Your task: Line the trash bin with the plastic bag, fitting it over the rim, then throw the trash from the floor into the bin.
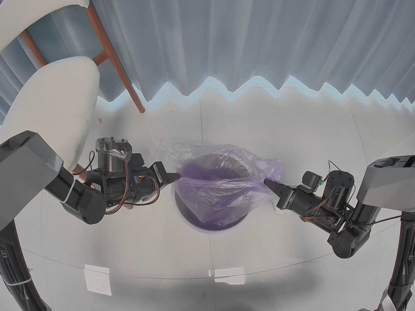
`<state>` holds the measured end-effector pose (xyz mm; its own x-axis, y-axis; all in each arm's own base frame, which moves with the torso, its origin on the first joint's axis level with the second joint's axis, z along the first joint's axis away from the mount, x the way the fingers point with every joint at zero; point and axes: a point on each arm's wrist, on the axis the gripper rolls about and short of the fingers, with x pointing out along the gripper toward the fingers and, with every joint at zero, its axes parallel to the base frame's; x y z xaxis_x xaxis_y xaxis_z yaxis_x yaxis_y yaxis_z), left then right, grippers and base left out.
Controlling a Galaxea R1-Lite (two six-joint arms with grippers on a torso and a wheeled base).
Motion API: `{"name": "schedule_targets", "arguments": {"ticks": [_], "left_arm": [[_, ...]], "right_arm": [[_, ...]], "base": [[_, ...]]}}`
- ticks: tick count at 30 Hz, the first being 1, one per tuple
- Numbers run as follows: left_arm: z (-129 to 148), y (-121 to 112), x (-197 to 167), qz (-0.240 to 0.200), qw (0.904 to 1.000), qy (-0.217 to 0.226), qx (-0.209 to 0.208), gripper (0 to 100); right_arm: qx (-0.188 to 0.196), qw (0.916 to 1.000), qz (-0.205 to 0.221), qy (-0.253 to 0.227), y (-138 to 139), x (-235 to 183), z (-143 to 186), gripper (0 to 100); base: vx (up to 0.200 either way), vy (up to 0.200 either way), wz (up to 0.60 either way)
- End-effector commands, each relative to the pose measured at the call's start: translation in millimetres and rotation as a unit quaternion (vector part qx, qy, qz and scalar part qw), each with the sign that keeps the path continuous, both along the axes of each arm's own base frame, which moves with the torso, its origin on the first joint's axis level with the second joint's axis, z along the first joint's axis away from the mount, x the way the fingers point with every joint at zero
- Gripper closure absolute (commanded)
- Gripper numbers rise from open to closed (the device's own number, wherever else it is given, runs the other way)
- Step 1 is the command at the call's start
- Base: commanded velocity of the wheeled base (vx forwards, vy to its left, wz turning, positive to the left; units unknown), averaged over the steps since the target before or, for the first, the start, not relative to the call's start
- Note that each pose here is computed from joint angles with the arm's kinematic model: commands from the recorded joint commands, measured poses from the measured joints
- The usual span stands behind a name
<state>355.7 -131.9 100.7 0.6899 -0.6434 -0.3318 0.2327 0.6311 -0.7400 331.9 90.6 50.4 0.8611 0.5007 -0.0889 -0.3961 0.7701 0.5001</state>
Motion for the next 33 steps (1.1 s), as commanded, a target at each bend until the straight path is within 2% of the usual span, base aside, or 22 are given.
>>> {"name": "schedule_targets", "arguments": {"ticks": [1, 10, 16, 22, 33], "left_arm": [[-6, 6, -4, 0.005, 0.9999, 0.013, 0.006, 100], [-7, 14, -24, 0.006, 0.9995, 0.028, 0.013, 100], [-23, 20, -40, -0.007, 0.998, 0.039, 0.049, 100], [-23, 16, -44, -0.015, 0.9979, 0.04, 0.05, 100], [-25, 16, -59, -0.025, 0.9969, 0.052, 0.054, 100]], "right_arm": [[-0.003, 0.9999, 0.0, 0.01, 0, -1, -9, 100], [-0.013, 0.9987, 0.01, 0.047, 1, -18, -20, 100], [-0.016, 0.9981, 0.018, 0.057, 6, -22, -25, 100], [-0.014, 0.9953, 0.046, 0.084, 23, -32, -35, 100], [-0.018, 0.9925, 0.058, 0.106, 28, -43, -41, 100]], "base": [[0.0, 0.0, 0.0], [0.0, 0.0, 0.0], [0.0, 0.0, 0.0], [0.0, 0.0, 0.0], [0.0, 0.0, 0.0]]}}
